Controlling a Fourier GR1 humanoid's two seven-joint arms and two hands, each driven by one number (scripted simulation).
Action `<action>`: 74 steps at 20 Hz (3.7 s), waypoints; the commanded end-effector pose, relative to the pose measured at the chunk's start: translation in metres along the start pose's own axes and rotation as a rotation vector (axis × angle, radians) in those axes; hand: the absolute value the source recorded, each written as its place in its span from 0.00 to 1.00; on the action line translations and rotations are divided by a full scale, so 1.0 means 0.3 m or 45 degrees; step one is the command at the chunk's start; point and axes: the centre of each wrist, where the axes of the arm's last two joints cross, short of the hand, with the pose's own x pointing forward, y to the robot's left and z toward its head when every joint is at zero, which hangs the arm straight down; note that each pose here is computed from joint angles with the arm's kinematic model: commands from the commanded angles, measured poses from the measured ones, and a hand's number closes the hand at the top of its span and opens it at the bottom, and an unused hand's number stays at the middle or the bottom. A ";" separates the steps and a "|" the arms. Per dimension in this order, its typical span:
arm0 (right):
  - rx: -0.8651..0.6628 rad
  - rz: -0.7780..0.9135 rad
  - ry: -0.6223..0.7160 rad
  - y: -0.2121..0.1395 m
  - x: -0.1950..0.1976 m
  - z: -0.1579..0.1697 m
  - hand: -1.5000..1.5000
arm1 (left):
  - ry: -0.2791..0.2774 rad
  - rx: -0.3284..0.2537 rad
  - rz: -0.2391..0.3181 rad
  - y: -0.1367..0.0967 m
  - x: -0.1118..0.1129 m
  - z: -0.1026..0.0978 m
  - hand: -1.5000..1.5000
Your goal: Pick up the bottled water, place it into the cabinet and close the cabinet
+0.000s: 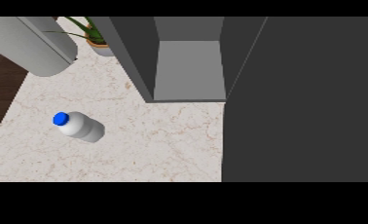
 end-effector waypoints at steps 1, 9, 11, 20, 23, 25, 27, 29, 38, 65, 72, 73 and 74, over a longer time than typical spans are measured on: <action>0.012 -0.019 -0.081 0.027 0.153 0.036 0.00 | 0.008 0.028 0.022 0.015 -0.067 -0.042 0.00; 0.034 -0.048 -0.090 0.028 0.127 0.066 0.00 | 0.098 0.062 0.049 0.099 -0.220 -0.092 0.00; 0.046 -0.036 -0.080 0.047 0.147 0.078 0.00 | 0.122 0.078 0.004 0.118 -0.248 -0.099 0.00; 0.038 -0.039 -0.083 0.066 0.160 0.117 0.00 | 0.206 0.093 -0.018 0.216 -0.484 -0.120 0.00; 0.037 -0.026 -0.093 0.048 0.151 0.124 0.00 | 0.233 0.090 0.012 0.173 -0.554 -0.123 0.00; 0.062 -0.046 -0.078 0.059 0.165 0.116 0.00 | 0.217 0.097 0.006 0.163 -0.567 -0.187 0.00; 0.049 -0.002 -0.087 0.039 0.153 0.126 0.00 | 0.215 0.115 0.021 0.213 -0.621 -0.159 0.00; 0.026 -0.022 -0.077 0.053 0.168 0.124 0.00 | 0.212 0.116 0.029 0.210 -0.639 -0.164 0.00; 0.007 -0.001 -0.090 0.045 0.161 0.182 0.00 | 0.216 0.158 -0.008 0.230 -0.751 -0.208 0.00; 0.067 0.045 -0.077 -0.025 0.156 0.210 0.00 | 0.093 0.106 0.366 0.187 -0.871 -0.289 1.00; 0.040 0.031 -0.067 0.003 0.145 0.222 0.00 | 0.030 -0.007 0.331 0.049 -0.908 -0.276 1.00; 0.043 0.025 -0.077 -0.019 0.156 0.223 0.00 | 0.036 -0.047 0.348 -0.030 -0.902 -0.317 1.00; 0.022 0.019 -0.068 -0.017 0.133 0.208 0.00 | 0.044 -0.085 0.340 -0.117 -0.926 -0.299 1.00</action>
